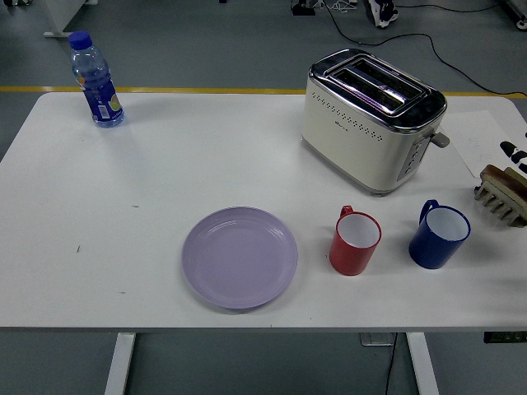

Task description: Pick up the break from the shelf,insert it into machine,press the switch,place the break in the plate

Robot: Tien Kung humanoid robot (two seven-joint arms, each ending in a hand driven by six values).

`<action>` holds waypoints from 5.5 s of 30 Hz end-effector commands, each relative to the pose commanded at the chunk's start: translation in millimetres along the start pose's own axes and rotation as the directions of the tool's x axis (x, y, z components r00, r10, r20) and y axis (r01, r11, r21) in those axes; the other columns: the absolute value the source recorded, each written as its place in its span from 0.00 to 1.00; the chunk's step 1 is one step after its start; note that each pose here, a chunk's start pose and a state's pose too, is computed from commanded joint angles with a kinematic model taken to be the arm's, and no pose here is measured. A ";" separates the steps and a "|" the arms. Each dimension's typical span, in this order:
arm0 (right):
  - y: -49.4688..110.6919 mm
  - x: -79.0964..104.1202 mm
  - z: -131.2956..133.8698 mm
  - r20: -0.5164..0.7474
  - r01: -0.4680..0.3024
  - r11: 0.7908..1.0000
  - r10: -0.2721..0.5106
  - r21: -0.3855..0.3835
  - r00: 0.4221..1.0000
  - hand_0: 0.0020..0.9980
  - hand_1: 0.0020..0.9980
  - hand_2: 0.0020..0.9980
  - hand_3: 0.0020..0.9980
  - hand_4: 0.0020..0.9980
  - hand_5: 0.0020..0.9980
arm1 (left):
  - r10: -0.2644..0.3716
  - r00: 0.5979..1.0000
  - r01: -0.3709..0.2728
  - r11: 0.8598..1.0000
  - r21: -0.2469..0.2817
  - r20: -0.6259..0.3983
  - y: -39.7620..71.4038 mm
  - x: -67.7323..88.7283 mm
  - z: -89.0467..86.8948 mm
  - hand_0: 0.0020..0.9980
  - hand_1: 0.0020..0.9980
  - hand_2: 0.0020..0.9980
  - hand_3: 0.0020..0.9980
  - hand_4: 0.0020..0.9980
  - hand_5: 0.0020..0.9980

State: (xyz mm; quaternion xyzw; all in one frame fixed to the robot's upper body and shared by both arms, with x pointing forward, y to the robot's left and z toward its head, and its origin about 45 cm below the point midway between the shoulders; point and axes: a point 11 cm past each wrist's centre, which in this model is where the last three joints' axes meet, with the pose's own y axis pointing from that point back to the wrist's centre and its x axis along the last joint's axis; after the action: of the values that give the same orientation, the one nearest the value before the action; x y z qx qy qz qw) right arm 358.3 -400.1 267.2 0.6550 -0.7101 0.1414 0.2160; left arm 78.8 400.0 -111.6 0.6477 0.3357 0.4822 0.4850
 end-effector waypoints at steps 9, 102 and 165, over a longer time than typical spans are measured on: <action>-1.4 -12.1 1.3 -0.331 -0.017 0.996 -0.014 -0.091 0.943 0.97 0.92 0.96 1.00 0.87 0.26 | 0.000 1.000 0.000 1.000 0.000 -0.001 0.0 0.0 0.1 0.67 0.69 0.68 0.55 0.28 0.88; -48.0 -7.8 7.4 -0.726 -0.290 0.955 0.161 -0.056 0.669 0.28 0.32 0.42 0.49 0.38 0.00 | -0.002 1.000 0.002 1.000 -0.003 -0.010 0.6 1.0 3.3 0.67 0.69 0.68 0.55 0.28 0.88; -94.4 -47.8 -226.6 -0.114 -0.273 0.869 0.347 0.413 0.931 0.16 0.23 0.36 0.44 0.32 0.00 | 0.001 1.000 -0.001 1.000 -0.006 -0.015 1.2 6.7 6.1 0.67 0.69 0.68 0.55 0.29 0.88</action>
State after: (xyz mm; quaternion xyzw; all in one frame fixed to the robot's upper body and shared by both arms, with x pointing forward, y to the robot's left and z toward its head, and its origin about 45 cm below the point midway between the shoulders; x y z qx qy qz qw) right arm 481.7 -258.5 432.3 0.5459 -0.7405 0.3731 0.1203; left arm 86.6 403.8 -108.9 0.6428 0.3377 0.4883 0.4841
